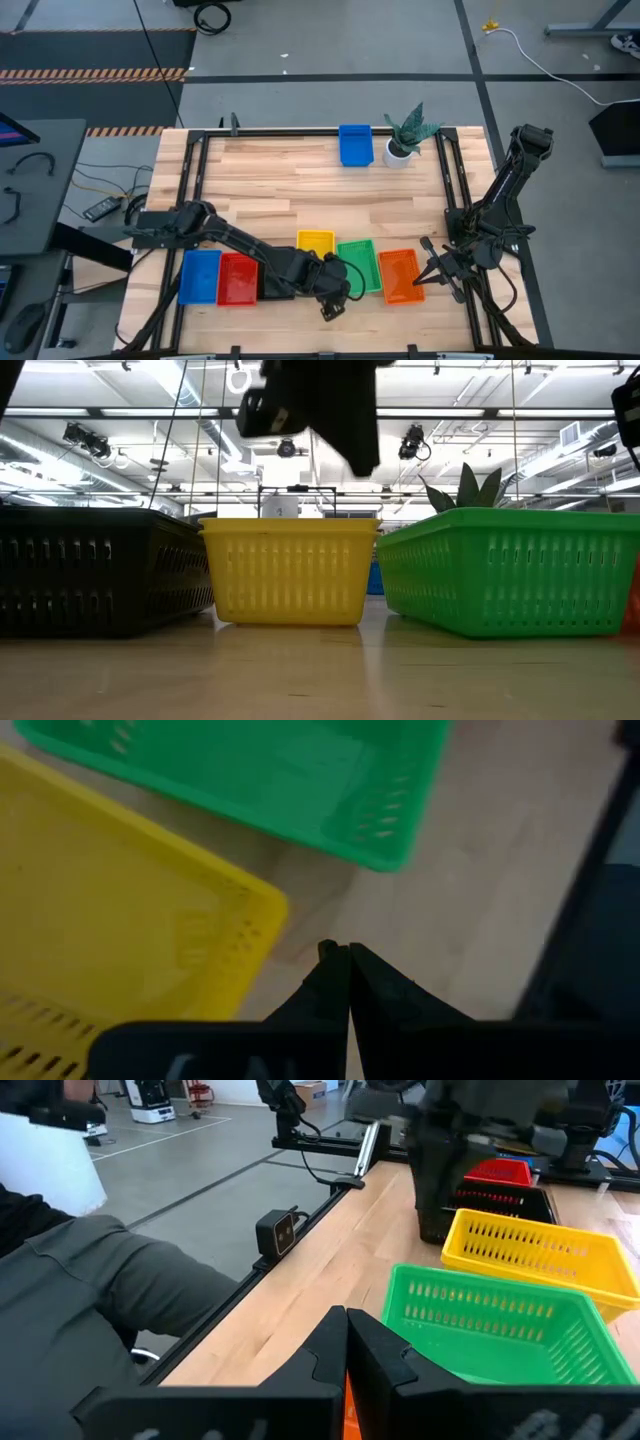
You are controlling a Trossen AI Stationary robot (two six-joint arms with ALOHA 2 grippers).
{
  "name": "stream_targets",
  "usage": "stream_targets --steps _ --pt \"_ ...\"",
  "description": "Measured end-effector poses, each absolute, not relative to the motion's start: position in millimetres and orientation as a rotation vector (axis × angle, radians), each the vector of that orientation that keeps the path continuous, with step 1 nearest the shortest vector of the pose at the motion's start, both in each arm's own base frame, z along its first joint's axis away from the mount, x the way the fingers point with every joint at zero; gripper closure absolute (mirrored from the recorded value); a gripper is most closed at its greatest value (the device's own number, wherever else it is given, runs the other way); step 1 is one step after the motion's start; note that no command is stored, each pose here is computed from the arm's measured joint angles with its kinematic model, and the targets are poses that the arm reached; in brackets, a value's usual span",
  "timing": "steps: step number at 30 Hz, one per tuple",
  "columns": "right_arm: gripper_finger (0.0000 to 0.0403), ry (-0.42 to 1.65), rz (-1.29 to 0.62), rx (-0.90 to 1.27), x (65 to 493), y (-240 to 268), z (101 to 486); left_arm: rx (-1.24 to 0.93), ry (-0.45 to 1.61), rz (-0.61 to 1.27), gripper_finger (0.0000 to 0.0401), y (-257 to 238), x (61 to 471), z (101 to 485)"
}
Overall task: Stack baskets by color
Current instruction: Stack the top yellow bin on top of the yellow bin
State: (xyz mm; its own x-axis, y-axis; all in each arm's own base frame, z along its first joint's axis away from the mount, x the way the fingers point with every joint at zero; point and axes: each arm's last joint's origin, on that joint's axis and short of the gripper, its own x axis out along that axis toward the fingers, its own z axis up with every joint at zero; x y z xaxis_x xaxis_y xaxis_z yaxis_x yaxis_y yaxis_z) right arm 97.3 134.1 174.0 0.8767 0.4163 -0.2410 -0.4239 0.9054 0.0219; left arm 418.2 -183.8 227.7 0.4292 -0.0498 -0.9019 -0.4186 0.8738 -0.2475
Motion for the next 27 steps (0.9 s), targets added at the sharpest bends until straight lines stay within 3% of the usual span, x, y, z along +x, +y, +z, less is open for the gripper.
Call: stream_targets --steps 5,9,15,27 --pt "0.0389 0.244 0.439 -0.034 97 134 174 -0.337 1.116 0.409 0.0397 -175 409 235" --pt "0.0389 0.243 0.439 -0.034 97 134 174 -0.286 1.189 0.519 0.0397 -155 404 216" --pt "0.0389 0.245 0.438 -0.027 97 134 174 -0.4 1.304 0.403 0.0396 -149 402 179" --pt "0.0389 0.246 0.438 -0.029 97 134 174 -0.575 1.25 0.407 0.0394 -185 398 196"
